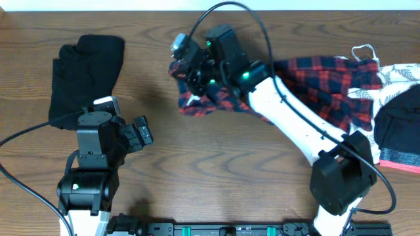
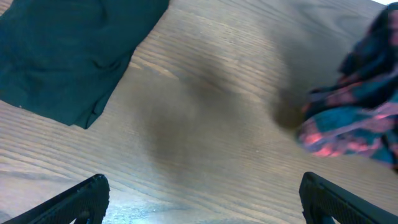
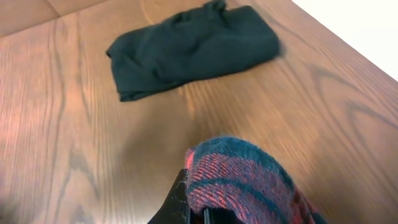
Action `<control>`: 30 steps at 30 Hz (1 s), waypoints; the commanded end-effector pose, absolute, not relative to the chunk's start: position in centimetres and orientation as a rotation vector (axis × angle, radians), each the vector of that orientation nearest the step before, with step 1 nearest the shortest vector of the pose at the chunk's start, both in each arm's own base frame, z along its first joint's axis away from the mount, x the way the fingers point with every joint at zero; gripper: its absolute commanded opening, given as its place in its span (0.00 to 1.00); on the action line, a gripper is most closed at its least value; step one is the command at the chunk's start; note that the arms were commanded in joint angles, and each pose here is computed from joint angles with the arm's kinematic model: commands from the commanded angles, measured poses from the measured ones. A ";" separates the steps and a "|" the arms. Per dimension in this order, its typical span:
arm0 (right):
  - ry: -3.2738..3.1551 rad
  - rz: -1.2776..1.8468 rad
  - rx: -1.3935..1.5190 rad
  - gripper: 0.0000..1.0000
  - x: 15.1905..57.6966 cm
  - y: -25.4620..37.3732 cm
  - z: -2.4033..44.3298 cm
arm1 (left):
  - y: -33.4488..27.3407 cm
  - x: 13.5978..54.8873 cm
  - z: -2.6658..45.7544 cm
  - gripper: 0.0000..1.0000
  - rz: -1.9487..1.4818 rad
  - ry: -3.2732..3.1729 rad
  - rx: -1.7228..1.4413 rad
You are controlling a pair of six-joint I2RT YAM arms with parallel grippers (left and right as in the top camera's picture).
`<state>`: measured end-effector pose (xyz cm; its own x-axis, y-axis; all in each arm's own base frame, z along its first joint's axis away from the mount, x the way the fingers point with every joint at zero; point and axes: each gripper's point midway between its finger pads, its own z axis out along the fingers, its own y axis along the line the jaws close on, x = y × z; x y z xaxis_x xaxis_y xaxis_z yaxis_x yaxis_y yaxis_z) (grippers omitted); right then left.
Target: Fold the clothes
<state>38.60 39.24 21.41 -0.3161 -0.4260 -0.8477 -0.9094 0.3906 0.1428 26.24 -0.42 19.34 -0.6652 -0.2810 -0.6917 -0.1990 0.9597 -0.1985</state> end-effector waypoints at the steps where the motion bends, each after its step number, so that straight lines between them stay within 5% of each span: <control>1: 1.847 0.730 -1.162 0.08 38.5 40.9 22.3 | -0.5 26.5 20.3 0.98 -0.142 2.294 -0.345; 3: 1.857 0.678 -1.146 0.86 38.9 41.0 21.9 | -0.5 26.5 20.3 0.98 -0.142 2.294 -0.345; 4: 1.867 0.656 -1.138 0.99 39.1 40.9 21.7 | -0.5 26.5 20.3 0.98 -0.142 2.294 -0.345; 18: 2.084 0.491 -0.954 0.99 41.0 35.1 21.2 | -0.7 28.6 22.9 0.98 -0.175 2.164 -0.322; 24: 2.156 0.275 -0.560 0.99 43.1 25.8 26.9 | -3.2 32.8 24.9 0.98 -0.311 2.052 -0.180; 30: 2.356 0.196 -0.150 0.99 41.4 14.4 27.7 | -4.7 36.5 18.2 0.98 -0.378 2.253 -0.165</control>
<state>41.19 18.63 26.89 -0.6650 -0.2168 -0.7147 -0.3569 0.9329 0.0491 35.36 -3.30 20.52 -0.5735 -0.2690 -0.7738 -0.0399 0.9526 -0.3016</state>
